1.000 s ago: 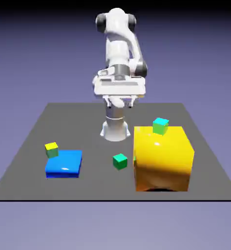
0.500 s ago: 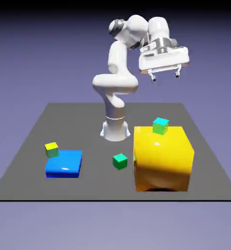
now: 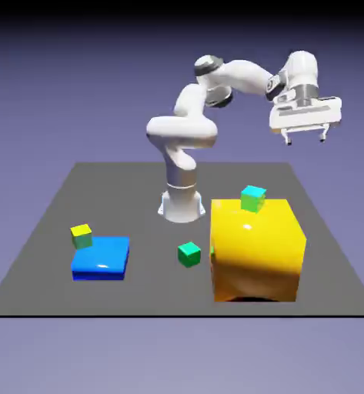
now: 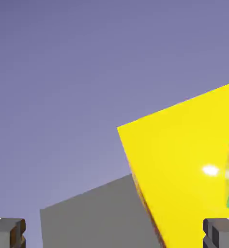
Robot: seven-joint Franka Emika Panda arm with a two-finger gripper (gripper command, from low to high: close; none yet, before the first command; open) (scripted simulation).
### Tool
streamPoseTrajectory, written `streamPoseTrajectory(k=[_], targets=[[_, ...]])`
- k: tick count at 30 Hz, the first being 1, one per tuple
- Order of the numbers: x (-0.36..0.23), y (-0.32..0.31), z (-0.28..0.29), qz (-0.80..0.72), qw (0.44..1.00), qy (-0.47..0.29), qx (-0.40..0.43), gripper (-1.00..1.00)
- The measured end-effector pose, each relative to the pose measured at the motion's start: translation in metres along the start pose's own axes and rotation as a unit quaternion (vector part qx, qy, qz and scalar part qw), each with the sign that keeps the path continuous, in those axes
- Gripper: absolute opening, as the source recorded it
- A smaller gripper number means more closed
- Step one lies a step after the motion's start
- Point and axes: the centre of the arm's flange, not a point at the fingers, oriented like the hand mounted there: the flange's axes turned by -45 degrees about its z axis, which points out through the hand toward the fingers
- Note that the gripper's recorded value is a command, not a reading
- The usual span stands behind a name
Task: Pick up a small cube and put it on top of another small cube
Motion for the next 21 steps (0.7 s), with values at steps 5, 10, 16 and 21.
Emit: streamPoseTrajectory(k=[5, 10, 16, 21], targets=[[-0.072, -0.002, 0.043, 0.031, 0.998, 0.004, -0.063, 0.0], [-0.136, 0.013, 0.105, 0.068, 0.988, 0.018, -0.14, 0.0], [-0.194, 0.056, 0.196, 0.124, 0.96, 0.051, -0.246, 0.0], [-0.204, 0.078, 0.243, 0.125, 0.959, 0.052, -0.249, 0.0]])
